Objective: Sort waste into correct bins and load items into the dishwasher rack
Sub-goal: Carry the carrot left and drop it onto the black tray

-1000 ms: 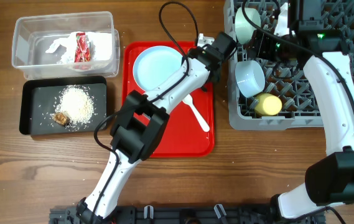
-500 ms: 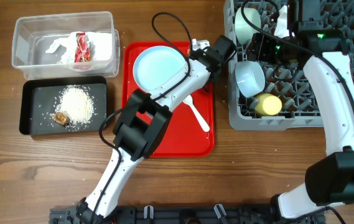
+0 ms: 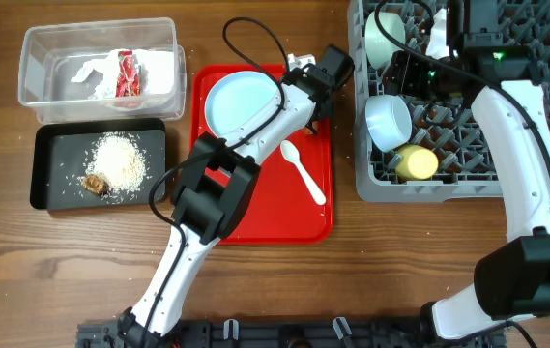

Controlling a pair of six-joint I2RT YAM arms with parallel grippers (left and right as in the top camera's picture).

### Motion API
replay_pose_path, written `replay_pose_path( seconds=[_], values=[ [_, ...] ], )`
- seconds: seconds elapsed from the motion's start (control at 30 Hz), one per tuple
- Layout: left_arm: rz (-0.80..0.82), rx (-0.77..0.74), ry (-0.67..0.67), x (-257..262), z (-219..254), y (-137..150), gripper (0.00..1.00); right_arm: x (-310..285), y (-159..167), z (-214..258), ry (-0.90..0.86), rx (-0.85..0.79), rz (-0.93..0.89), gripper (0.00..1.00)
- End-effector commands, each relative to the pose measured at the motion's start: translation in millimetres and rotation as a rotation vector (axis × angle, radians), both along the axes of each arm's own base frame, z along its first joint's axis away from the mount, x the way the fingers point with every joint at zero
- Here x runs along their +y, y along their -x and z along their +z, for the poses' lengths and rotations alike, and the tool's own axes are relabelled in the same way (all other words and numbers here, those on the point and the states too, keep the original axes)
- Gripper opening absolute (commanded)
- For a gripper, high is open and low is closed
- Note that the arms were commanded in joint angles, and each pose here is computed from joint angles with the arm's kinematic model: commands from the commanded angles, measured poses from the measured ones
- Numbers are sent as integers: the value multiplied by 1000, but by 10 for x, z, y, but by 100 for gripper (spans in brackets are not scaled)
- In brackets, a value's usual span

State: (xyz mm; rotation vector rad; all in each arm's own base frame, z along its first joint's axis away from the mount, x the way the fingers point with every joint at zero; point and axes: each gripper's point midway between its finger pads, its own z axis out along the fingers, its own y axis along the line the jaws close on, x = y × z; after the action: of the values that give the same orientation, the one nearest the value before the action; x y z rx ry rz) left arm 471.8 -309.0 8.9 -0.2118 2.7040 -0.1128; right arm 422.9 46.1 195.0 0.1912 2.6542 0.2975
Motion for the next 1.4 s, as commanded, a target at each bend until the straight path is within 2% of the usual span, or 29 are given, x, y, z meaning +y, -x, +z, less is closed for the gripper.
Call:
replay_pose_path(
  seconds=[0.0,0.17,0.3,0.4,0.47,0.63,0.8,0.93,1.0,1.17,1.3,1.37],
  values=[
    [-135,31,25,-111,182,137,10,-35,-22,-41,30,1,8,84],
    [-109,-47,29,229,1062,121,12,-54,-15,-49,42,4,8,87],
    [13,-50,-43,1013,1673,231,12,-55,0,-56,52,7,26,87],
    [118,-8,-103,1630,1870,342,13,-55,6,-59,52,10,26,87],
    [195,51,-129,2056,1905,440,9,-55,7,-61,55,10,31,88],
    [413,193,-180,3061,1846,650,9,-55,17,-64,63,11,48,88],
    [612,274,-176,3876,1824,879,9,-55,14,-63,63,10,48,89],
    [795,337,-216,4550,1771,1192,12,-57,15,-64,65,10,48,89],
    [917,373,-181,4819,1635,1368,12,-64,14,-65,68,10,46,89],
    [1012,446,-19,4927,1057,1538,9,-75,-7,-56,74,1,42,89],
    [1000,454,66,4703,551,1494,8,-105,-24,-51,89,-6,33,89],
    [971,438,66,4601,382,1445,9,-105,-25,-51,89,-6,33,89]
  ],
)
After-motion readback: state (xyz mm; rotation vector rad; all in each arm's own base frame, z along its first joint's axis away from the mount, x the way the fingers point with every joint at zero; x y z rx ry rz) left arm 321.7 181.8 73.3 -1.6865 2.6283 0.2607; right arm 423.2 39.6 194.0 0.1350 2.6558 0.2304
